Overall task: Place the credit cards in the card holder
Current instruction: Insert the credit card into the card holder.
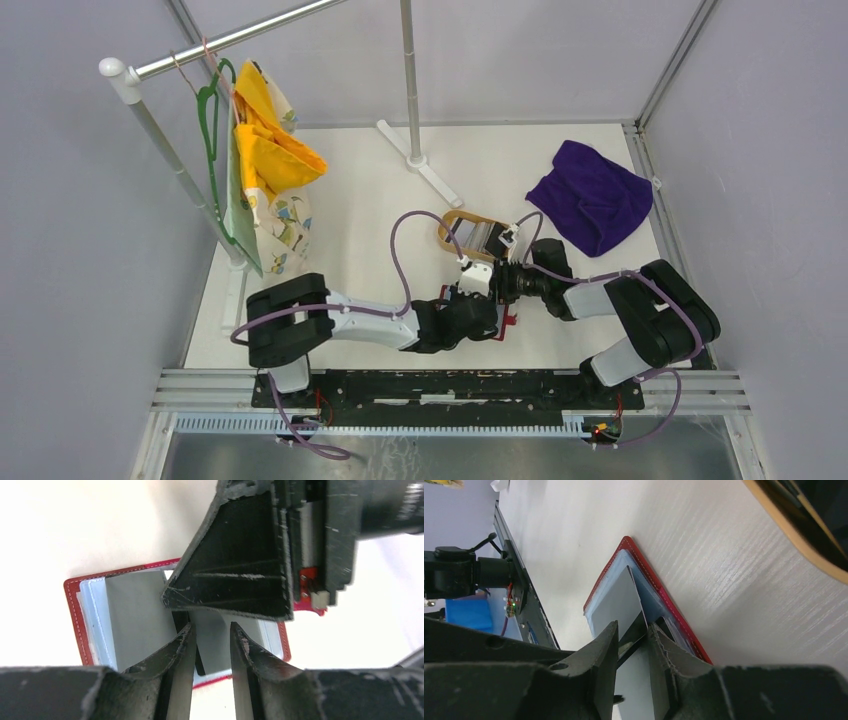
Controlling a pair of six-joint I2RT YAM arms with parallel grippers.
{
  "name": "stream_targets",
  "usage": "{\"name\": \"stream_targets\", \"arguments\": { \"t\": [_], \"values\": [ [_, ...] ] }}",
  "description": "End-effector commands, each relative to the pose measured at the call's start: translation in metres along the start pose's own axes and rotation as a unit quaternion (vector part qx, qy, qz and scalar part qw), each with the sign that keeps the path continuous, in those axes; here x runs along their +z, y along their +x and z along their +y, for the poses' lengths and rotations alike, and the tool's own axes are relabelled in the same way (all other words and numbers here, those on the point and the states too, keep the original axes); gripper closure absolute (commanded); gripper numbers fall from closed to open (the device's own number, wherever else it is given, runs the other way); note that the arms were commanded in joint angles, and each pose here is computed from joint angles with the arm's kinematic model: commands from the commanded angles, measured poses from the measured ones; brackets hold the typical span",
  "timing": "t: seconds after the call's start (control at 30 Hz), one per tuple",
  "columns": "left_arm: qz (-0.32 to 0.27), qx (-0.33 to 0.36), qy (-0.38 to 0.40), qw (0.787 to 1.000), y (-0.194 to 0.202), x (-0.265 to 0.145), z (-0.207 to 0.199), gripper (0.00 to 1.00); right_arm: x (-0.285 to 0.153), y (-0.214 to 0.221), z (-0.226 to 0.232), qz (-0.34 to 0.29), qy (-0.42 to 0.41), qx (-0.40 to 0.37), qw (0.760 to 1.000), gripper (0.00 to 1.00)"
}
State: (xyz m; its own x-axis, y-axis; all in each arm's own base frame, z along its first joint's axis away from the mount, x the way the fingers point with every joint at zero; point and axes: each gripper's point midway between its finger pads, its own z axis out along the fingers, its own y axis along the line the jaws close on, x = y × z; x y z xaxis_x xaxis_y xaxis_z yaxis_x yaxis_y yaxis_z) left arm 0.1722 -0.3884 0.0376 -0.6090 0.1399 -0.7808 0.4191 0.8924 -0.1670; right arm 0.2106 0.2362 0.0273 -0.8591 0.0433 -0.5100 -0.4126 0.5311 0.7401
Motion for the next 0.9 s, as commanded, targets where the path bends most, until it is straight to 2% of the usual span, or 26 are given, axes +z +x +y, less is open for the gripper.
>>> {"name": "stream_targets", "arguments": {
  "t": [0.0,0.17,0.4,0.53,0.77,0.87],
  "values": [
    [-0.037,-0.011,0.063,0.997,-0.030,-0.031,-0.021,0.62,0.002,0.008,-0.014,0.022,0.032,-0.023,0.999,0.66],
    [-0.044,-0.011,0.082,0.996,-0.034,-0.059,-0.007,0.62,0.004,0.006,-0.015,0.026,0.035,-0.038,0.998,0.66],
    [-0.033,0.020,-0.030,0.999,-0.020,-0.067,0.055,0.63,0.006,0.006,-0.011,0.029,0.032,-0.055,0.998,0.66],
    [-0.034,0.032,-0.064,0.997,-0.021,-0.070,0.070,0.63,0.009,0.009,-0.006,0.038,0.025,-0.061,0.997,0.66],
    [-0.060,0.012,0.014,0.998,-0.044,-0.072,0.038,0.60,0.013,0.012,-0.003,0.056,0.016,-0.060,0.996,0.65],
    [-0.061,-0.007,0.034,0.998,-0.058,-0.066,0.040,0.59,0.014,0.011,-0.002,0.064,0.011,-0.072,0.995,0.64]
  ]
}}
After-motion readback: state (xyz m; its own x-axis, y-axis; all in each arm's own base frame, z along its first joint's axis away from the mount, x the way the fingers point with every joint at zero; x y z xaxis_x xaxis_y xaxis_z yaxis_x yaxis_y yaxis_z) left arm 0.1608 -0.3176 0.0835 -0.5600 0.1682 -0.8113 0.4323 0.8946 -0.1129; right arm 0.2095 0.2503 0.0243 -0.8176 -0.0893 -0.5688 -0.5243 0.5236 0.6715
